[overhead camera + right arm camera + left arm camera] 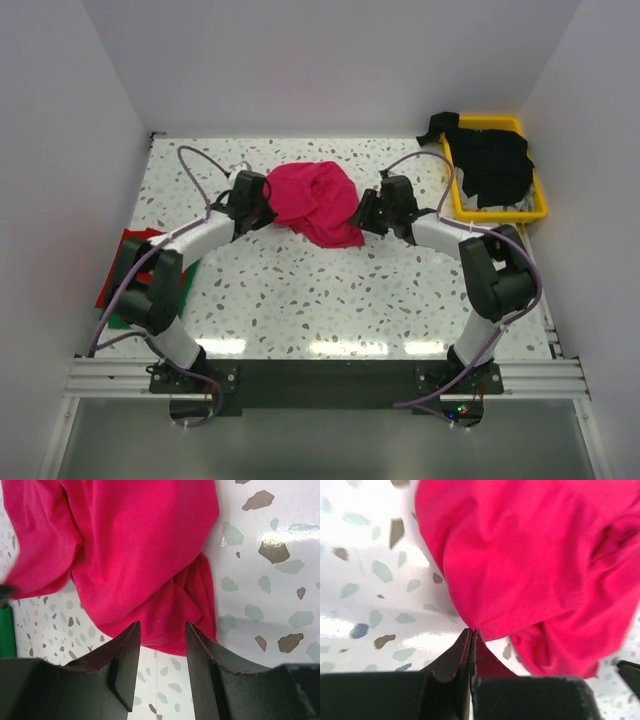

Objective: Fold and stack the t-shirts
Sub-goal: Flatten the tshirt out

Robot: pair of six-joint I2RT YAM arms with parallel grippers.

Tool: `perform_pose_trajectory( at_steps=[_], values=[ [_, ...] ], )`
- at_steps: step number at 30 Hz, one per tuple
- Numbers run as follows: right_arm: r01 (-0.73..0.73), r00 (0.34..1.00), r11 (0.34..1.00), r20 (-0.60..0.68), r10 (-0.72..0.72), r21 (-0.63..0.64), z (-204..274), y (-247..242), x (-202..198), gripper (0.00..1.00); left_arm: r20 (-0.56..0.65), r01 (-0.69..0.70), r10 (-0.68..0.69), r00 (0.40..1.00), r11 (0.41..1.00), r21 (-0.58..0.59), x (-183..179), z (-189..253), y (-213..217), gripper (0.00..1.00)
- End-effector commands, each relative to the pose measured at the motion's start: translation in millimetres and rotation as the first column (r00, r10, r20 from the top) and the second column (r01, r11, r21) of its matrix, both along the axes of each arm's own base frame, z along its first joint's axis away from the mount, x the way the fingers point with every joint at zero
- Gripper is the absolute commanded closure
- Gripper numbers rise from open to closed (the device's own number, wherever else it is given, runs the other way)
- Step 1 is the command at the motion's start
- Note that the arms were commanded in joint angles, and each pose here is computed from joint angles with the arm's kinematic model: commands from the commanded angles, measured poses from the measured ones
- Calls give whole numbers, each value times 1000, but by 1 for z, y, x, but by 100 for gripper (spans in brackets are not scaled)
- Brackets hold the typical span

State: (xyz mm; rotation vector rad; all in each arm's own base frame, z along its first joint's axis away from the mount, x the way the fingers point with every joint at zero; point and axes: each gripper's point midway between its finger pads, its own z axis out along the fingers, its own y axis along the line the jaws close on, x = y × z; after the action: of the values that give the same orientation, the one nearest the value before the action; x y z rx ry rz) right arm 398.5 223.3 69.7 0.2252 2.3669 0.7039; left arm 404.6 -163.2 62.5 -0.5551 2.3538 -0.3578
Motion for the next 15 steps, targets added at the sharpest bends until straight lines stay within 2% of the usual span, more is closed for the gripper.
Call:
perform_pose_trajectory(
  at_steps=[1,2,5,15],
  values=[
    [-8,1000,1000,16,8,22,-4,7,6,56,144,-91,91,985,996,-5,3,68,33,100],
    [-10,1000,1000,15,10,24,-4,8,7,56,181,-120,121,976,993,-13,1,86,47,100],
    [-19,1000,1000,5,19,17,-11,12,5,55,211,-162,162,964,987,-16,-11,104,73,100],
    [-18,1000,1000,20,18,-13,-13,22,4,54,245,-230,220,944,973,12,-33,132,123,100]
  ],
)
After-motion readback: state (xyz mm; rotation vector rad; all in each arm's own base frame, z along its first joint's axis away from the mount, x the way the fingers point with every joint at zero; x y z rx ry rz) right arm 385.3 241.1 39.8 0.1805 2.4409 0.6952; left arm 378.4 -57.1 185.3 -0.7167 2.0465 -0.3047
